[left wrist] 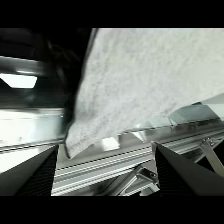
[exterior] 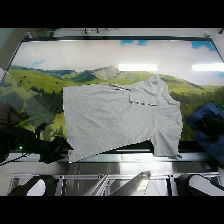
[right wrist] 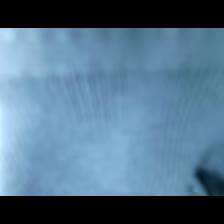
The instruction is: Fold the shirts.
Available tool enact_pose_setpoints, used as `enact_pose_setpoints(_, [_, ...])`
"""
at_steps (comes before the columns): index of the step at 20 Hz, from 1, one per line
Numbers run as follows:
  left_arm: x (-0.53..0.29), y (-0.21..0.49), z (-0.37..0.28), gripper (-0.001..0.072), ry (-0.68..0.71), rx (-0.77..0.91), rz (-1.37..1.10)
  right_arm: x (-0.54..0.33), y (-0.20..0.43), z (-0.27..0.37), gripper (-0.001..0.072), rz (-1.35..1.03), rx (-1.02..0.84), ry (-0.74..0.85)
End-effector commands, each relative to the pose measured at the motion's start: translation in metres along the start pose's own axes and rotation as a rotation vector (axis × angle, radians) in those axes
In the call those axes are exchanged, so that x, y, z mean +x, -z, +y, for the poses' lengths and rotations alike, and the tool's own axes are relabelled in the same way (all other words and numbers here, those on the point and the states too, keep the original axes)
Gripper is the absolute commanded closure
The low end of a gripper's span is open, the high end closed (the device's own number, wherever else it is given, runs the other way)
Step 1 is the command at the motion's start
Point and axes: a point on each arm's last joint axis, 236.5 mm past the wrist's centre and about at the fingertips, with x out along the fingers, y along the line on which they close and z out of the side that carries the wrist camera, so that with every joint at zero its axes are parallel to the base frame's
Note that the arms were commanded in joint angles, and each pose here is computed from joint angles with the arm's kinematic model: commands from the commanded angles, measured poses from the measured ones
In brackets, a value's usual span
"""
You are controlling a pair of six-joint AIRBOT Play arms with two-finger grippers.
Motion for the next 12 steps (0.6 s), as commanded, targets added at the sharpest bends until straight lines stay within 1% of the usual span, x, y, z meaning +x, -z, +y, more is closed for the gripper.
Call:
enact_pose_setpoints(1, [0.008,-0.001,0.012,0.0072,-0.03,-0.051,0.038,0.0,0.001,0.011,0.0368,0.002,-0.011,-0.043])
enact_pose_setpoints(2, [0.012,-0.001,0.009,0.0072,-0.006,-0.049,0.062,0.0,0.001,0.015,0.0368,0.004,-0.016,-0.063])
enact_pose_setpoints(5, [0.024,-0.009,-0.023,0.0073,0.176,-0.025,0.103,-0.001,0.005,0.019,0.0367,0.018,-0.016,-0.077])
enact_pose_setpoints(8, [0.036,-0.008,-0.016,0.0083,0.18,-0.045,0.155,-0.001,0.009,0.02,0.0362,0.035,-0.016,-0.085])
enact_pose_setpoints(9, [0.038,-0.007,-0.015,0.0202,0.182,-0.051,0.171,-0.001,0.01,0.021,0.0266,0.042,-0.015,-0.089])
enact_pose_setpoints(10, [0.04,-0.007,-0.014,0.0342,0.187,-0.04,0.175,-0.001,0.012,0.022,0.0177,0.048,-0.016,-0.092])
enact_pose_setpoints(11, [0.041,-0.009,-0.014,0.0465,0.19,-0.024,0.165,0.0,0.013,0.023,0.018,0.052,-0.02,-0.092])
enact_pose_setpoints(12, [0.041,-0.013,-0.013,0.0565,0.185,-0.012,0.149,0.002,0.015,0.026,0.018,0.063,-0.032,-0.092])
